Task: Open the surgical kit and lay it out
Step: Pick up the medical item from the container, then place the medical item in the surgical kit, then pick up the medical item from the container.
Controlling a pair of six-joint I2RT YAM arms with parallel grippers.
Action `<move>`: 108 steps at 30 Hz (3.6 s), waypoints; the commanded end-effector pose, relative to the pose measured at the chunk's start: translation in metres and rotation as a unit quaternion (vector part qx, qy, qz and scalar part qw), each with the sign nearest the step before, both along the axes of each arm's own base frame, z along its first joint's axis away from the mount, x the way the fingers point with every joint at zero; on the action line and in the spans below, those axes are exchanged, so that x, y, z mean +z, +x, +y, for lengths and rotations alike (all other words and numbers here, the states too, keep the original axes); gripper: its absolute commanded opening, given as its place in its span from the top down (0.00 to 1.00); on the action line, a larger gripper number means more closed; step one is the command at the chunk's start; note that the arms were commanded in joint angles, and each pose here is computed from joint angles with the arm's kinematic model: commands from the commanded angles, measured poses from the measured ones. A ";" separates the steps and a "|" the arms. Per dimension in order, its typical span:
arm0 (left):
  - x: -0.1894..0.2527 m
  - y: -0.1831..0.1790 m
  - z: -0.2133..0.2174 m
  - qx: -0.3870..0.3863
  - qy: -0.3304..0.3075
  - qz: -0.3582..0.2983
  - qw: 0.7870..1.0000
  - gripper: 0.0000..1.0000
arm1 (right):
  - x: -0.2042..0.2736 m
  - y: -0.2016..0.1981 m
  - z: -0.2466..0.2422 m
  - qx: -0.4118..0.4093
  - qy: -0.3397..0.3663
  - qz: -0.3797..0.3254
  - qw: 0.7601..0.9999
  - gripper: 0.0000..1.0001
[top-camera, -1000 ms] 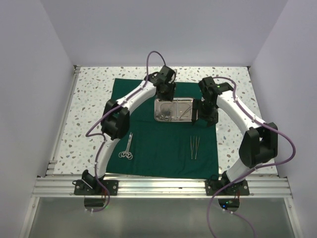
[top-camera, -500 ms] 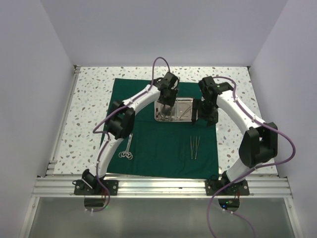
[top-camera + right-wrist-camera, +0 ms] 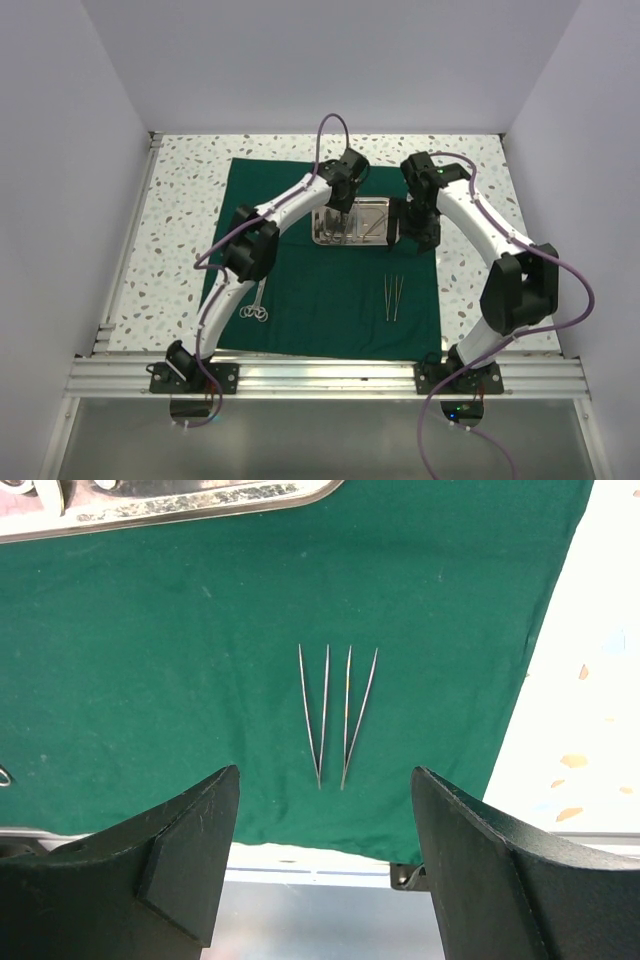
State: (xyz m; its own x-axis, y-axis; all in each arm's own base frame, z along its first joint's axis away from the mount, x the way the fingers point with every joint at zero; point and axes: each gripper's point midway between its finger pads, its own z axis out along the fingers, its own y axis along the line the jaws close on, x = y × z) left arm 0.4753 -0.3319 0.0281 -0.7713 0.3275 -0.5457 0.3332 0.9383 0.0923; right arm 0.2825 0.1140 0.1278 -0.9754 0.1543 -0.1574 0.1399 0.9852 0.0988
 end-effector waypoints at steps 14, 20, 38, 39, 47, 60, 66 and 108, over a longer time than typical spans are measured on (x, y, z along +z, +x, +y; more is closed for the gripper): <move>-0.052 -0.014 0.017 0.028 -0.009 0.084 0.996 0.58 | 0.011 0.007 0.001 0.009 0.005 -0.010 1.000 0.27; -0.069 -0.022 0.016 0.038 -0.012 0.107 0.993 0.66 | 0.011 0.006 0.001 0.010 0.006 -0.010 1.000 0.27; -0.064 -0.049 0.007 -0.010 -0.064 0.153 0.986 1.00 | 0.011 0.004 0.005 0.008 0.020 -0.012 1.000 0.27; -0.052 -0.042 -0.004 -0.023 -0.096 0.137 0.986 1.00 | 0.011 0.004 0.005 0.008 0.022 -0.013 1.000 0.27; 0.035 -0.023 -0.025 -0.063 -0.233 0.103 0.965 1.00 | 0.017 0.006 0.008 0.006 0.031 -0.022 0.999 0.28; 0.133 -0.014 0.023 -0.023 -0.211 0.039 0.976 1.00 | 0.014 0.004 0.010 0.010 0.036 -0.021 0.999 0.28; 0.137 -0.055 0.082 0.017 -0.125 0.026 0.992 1.00 | 0.015 0.007 0.011 0.013 0.039 -0.023 0.999 0.28; 0.082 -0.177 0.183 0.140 -0.067 0.036 0.987 0.18 | -0.062 0.212 0.081 -0.010 -0.006 -0.098 0.995 0.62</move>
State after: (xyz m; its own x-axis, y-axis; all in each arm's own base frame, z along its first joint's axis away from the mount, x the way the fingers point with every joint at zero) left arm 0.3025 -0.1526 0.1031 -0.8641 0.0580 -0.5001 0.0845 0.9960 -0.0306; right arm 0.4877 0.1980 0.0567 -0.9360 0.1617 -0.3126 0.1216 0.9821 0.1438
